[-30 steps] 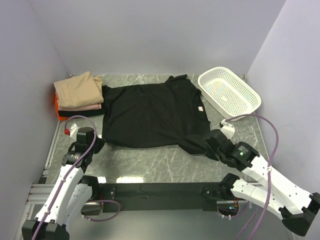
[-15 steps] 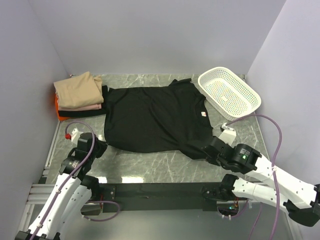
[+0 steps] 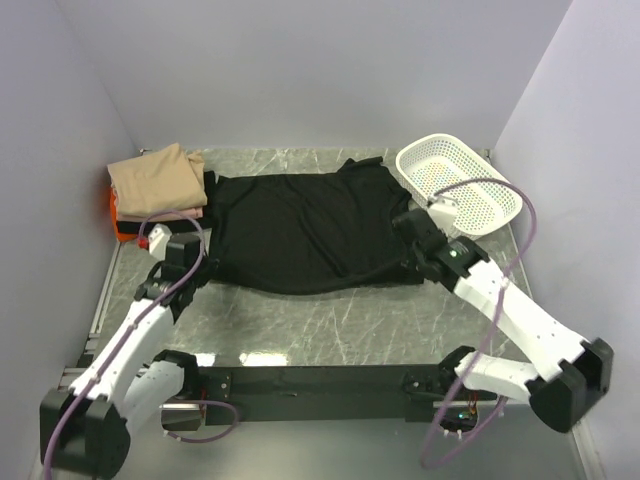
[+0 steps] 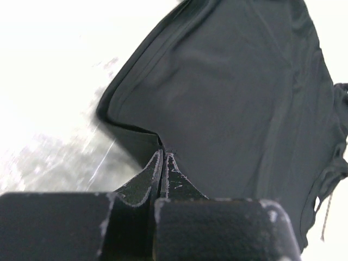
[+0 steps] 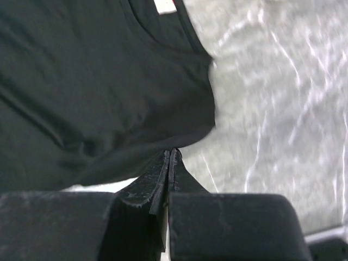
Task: Fold and stack the t-shirts
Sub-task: Fold the tshirt
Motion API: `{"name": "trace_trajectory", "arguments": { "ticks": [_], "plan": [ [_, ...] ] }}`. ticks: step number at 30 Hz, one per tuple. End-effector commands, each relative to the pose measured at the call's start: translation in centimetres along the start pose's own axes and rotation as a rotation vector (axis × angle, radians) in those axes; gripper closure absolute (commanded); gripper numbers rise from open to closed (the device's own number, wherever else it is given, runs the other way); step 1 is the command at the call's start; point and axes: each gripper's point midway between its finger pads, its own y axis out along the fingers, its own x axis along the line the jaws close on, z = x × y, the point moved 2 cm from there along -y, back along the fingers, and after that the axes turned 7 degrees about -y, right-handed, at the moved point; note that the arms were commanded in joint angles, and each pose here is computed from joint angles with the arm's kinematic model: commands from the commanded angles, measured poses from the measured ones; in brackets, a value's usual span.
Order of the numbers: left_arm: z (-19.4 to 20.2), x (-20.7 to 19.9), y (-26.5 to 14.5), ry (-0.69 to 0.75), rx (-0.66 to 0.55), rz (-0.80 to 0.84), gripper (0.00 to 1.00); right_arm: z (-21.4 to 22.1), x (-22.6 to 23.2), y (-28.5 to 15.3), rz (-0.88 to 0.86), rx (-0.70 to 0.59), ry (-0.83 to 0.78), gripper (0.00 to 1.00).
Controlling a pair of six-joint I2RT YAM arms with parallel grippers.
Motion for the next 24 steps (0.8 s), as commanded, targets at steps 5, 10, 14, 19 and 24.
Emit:
{"name": "trace_trajectory", "arguments": {
  "ticks": [5,10,14,19,24],
  "plan": [
    [-3.3,-6.3,2.3,0.053,-0.065,0.118,0.99,-6.3,2.9,5.8,-0.038,-0.054,-0.063,1.0],
    [-4.5,-7.8,4.3,0.085,-0.078,0.114,0.99,-8.9,4.2,8.8,-0.068,-0.041,-0.075,1.0],
    [-4.8,-8.2,5.8,0.101,-0.066,0.094,0.99,-10.2,5.3,11.3,-0.066,-0.017,-0.098,1.0],
    [-5.3,-8.3,7.3,0.111,-0.065,0.065,0.99,-12.5,5.9,13.0,-0.061,-0.019,-0.102,1.0],
    [-5.9,-7.9,8.3,0.105,-0.072,0.044,0.99,-13.9,6.3,14.8,-0.056,-0.012,-0.11,1.0]
  ]
}}
